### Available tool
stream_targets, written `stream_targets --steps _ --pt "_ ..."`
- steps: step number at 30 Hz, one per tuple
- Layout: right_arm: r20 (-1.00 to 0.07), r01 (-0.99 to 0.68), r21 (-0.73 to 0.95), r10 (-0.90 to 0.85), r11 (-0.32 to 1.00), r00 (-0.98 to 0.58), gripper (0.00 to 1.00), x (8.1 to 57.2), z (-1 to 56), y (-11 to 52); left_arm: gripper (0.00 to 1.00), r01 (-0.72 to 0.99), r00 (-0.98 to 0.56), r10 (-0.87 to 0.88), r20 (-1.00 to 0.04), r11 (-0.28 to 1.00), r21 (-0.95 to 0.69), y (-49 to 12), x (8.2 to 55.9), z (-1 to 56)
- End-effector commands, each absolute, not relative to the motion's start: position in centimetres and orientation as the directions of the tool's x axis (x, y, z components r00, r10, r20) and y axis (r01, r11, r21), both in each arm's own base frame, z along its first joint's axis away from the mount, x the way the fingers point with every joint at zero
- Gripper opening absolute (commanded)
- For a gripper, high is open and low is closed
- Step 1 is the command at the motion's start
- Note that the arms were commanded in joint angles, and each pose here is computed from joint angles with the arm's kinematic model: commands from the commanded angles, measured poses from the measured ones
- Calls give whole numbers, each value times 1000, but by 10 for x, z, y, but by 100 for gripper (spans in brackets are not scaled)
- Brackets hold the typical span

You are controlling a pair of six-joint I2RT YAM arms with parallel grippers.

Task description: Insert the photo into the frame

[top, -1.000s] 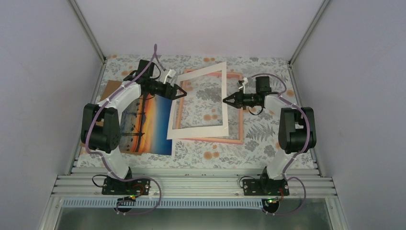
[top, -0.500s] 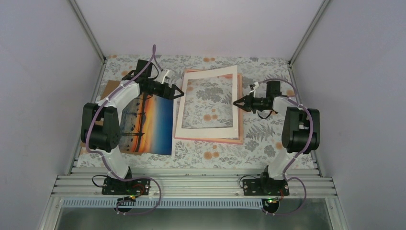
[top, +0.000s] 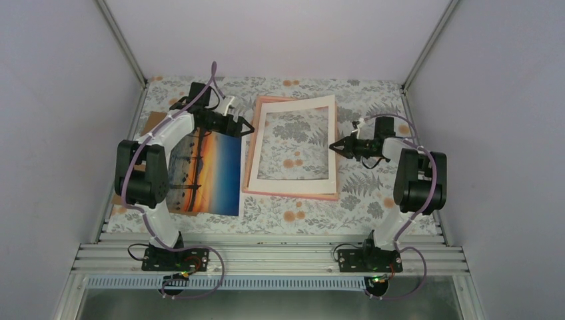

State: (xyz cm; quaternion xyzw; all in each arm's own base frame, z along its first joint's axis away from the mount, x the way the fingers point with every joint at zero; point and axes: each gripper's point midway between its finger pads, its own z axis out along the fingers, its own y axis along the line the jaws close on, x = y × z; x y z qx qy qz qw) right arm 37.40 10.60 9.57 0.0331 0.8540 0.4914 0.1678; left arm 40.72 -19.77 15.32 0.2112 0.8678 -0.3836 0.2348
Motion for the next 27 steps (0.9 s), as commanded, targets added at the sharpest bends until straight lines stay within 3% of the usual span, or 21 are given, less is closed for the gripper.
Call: stream_targets --steps 1,27 --pt "-288 -129 842 234 524 -929 4 382 97 103 100 557 -789 185 -586 620 -552 -196 418 158" --pt "-407 -238 790 192 565 -893 4 383 92 119 100 538 -806 188 -561 629 -562 -191 425 146"
